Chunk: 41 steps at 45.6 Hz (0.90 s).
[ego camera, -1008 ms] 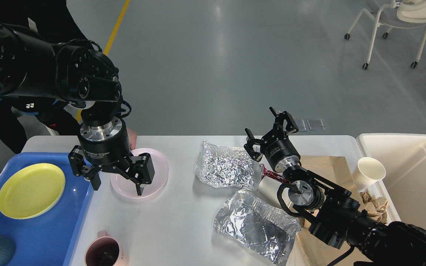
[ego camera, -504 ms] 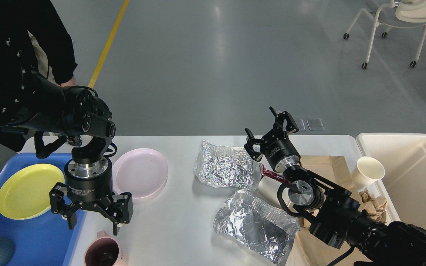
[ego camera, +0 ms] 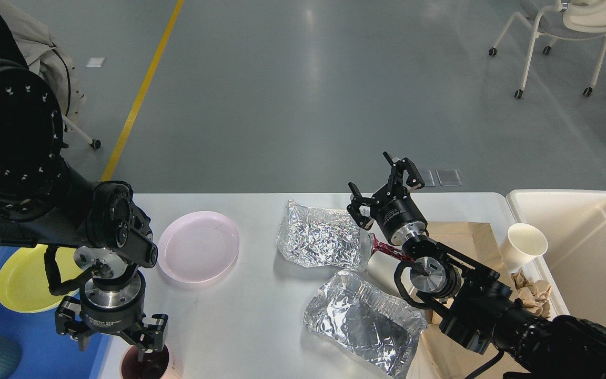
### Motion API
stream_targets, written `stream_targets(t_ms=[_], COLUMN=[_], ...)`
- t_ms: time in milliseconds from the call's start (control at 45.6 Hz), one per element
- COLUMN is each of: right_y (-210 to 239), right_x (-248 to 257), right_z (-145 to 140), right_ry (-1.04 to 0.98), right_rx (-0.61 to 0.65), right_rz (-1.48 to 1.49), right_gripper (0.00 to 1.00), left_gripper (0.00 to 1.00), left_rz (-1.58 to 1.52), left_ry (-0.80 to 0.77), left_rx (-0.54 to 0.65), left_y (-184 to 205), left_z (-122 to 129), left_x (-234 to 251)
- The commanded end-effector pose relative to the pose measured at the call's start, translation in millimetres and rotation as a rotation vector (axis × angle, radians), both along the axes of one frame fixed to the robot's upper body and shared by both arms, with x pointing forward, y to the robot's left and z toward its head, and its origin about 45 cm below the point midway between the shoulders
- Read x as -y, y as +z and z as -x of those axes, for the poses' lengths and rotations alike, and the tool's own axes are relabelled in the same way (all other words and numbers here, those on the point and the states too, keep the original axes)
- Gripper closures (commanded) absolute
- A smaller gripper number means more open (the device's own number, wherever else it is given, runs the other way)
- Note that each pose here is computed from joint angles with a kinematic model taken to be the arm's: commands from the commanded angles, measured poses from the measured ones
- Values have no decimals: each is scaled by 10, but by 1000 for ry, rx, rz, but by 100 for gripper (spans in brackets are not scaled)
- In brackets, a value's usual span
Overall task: Tidy desktop
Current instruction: 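Move the left gripper over and down to the pink cup, then close the left gripper on the pink cup rim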
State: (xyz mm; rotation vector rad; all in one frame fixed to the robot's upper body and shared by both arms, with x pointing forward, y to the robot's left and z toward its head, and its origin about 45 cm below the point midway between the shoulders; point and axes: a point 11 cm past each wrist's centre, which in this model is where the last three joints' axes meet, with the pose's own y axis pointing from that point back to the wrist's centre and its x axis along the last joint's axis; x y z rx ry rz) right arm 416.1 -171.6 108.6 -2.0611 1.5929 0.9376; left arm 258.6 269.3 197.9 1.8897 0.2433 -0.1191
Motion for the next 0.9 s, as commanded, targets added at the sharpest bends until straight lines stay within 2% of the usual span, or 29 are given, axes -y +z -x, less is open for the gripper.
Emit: stream_targets(t_ms=[0,175,351,570,701,745,832,876], right_y=[1,1,-6,1,0,1,1,1], right_x=[0,0,1,0,1,0,0,0], right_z=[0,0,5,0,0,0,0,0], right_ry=[0,0,0,0,-1,0,0,0], right_rx=[0,0,-1,0,0,0,0,0], right_rz=[0,0,0,0,1,0,0,0], right_gripper=[0,0,0,0,0,0,0,0], left_gripper=[9,9,9,9,9,11,24,27], left_rz=[-27,-60,-53,-59,-61,-63,-66,-66], left_ry=[2,3,11,23,27,27,23,24], left_rx=[21,75,54,86,119,134,160,164], left_y=[-190,-377,-525,-687,-720,-729,-734,-734], left_z=[86,141,260,326,284,271,236,227], left_x=[-67,-113,-111,-154,-166,-171,-172,-176])
